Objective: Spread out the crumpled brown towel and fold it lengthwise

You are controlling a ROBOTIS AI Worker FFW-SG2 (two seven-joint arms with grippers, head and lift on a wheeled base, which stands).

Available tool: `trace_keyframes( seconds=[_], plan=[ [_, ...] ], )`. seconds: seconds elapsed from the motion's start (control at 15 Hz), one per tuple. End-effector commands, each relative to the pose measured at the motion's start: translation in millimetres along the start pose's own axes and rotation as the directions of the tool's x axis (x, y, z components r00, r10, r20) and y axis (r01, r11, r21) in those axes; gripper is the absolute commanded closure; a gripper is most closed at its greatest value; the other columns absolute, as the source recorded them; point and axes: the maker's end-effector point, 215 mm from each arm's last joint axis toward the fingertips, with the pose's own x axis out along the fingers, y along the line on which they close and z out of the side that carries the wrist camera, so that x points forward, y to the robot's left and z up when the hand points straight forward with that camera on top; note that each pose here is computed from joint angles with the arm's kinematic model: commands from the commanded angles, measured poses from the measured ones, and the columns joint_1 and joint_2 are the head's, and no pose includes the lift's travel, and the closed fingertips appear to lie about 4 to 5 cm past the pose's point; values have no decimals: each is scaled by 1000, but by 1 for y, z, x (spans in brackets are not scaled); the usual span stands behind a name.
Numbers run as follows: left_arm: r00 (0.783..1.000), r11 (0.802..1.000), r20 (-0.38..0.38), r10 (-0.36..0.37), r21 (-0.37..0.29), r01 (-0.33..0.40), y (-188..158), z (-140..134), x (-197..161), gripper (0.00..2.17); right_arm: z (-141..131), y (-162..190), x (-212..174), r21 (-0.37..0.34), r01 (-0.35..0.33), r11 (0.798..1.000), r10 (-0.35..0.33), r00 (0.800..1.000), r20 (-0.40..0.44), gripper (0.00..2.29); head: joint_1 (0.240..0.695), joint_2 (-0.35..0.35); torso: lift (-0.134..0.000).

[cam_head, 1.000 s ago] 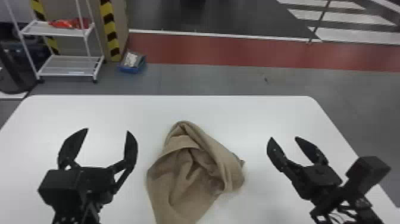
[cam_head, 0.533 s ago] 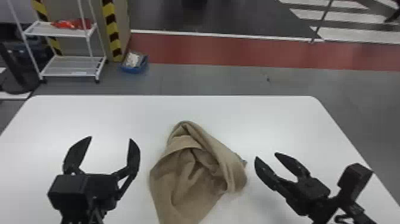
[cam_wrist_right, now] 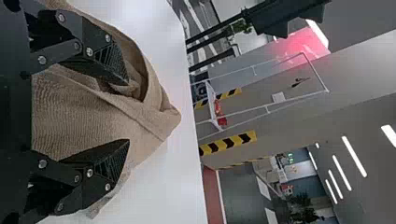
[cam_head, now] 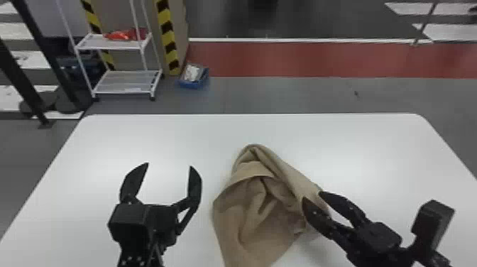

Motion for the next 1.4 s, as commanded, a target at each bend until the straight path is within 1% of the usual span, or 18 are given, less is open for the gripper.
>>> trace_keyframes(
  seconds=[0.0, 0.07, 0.13, 0.2, 0.27, 0.4, 0.53, 0.67, 0.73, 0.8, 0.87, 0.93, 1.0, 1.07, 1.13, 1.2, 1.27, 1.33],
  plan=[
    [1000, 1000, -3, -1, 4, 1, 0, -2, 0, 134, -11, 4, 5, -28, 6, 1000, -7, 999, -48, 707, 695, 37, -124],
    [1000, 1000, -2, -3, 4, 3, 0, -2, 1, 134, -14, 3, 7, -21, 5, 1000, -6, 998, -64, 768, 695, 47, -124],
    [1000, 1000, -2, -4, 3, 4, -1, -2, 1, 134, -21, 1, 9, -15, 10, 1000, -11, 996, -92, 893, 695, 50, -124],
    [1000, 1000, -1, -8, 1, 8, -3, -2, 0, 134, -20, 2, 9, -13, 7, 1000, -9, 996, -91, 1291, 695, 52, -124],
    [1000, 1000, -1, -8, 1, 8, -3, -2, 1, 134, -20, 2, 9, -14, 8, 1000, -9, 996, -91, 1501, 695, 53, -124],
    [1000, 1000, -1, -12, 0, 12, -5, -2, 0, 134, -5, 6, 6, -23, 0, 1000, -2, 998, -65, 1771, 695, 53, -124],
    [1000, 1000, 0, -18, -3, 18, -8, -1, 1, 134, 23, 9, 3, -41, -3, 999, 2, 1000, -14, 1774, 695, 51, -124],
    [1000, 1000, 0, -23, 0, 23, -11, -1, 0, 134, 57, 2, -6, -35, 11, 999, -9, 998, 55, 1774, 695, 41, -124],
    [1000, 1000, 0, -25, 0, 25, -12, -1, -1, 134, 78, -12, -13, -37, 47, 998, -43, 994, 98, 1774, 695, 33, -124],
    [1000, 1000, 0, -24, 0, 24, -13, -1, -1, 134, 100, -33, -21, -35, 100, 994, -94, 985, 145, 1774, 695, 23, -124],
    [1000, 1000, 1, -26, 1, 26, -13, -1, -1, 134, 121, -60, -31, -20, 154, 988, -148, 970, 193, 1774, 695, 6, -124],
    [1000, 1000, 1, -27, 1, 27, -13, -1, -2, 137, 131, -85, -38, -2, 196, 981, -190, 957, 219, 1771, 695, -13, -124],
    [1000, 1000, 4, -29, 4, 29, -14, 0, -2, 137, 135, -118, -40, 21, 243, 970, -241, 944, 226, 1767, 695, -64, -124],
    [999, 999, 10, -33, 11, 33, -16, 3, -2, 137, 123, -154, -35, 40, 286, 957, -288, 939, 189, 1767, 695, -94, -124],
    [999, 999, 8, -39, 14, 39, -19, 2, -4, 137, 100, -180, -27, 54, 317, 947, -322, 936, 140, 1703, 695, -118, -124],
    [999, 999, 11, -45, 15, 45, -21, 4, -5, 137, 77, -206, -23, 64, 357, 932, -362, 926, 103, 1433, 695, -145, -124],
    [999, 999, 10, -49, 16, 49, -22, 4, -5, 137, 64, -237, -33, 63, 437, 897, -441, 893, 93, 1204, 695, -186, -124],
    [998, 998, 7, -57, 17, 57, -24, 3, -5, 137, 57, -261, -51, 69, 491, 869, -496, 862, 104, 829, 695, -205, -124]
  ],
)
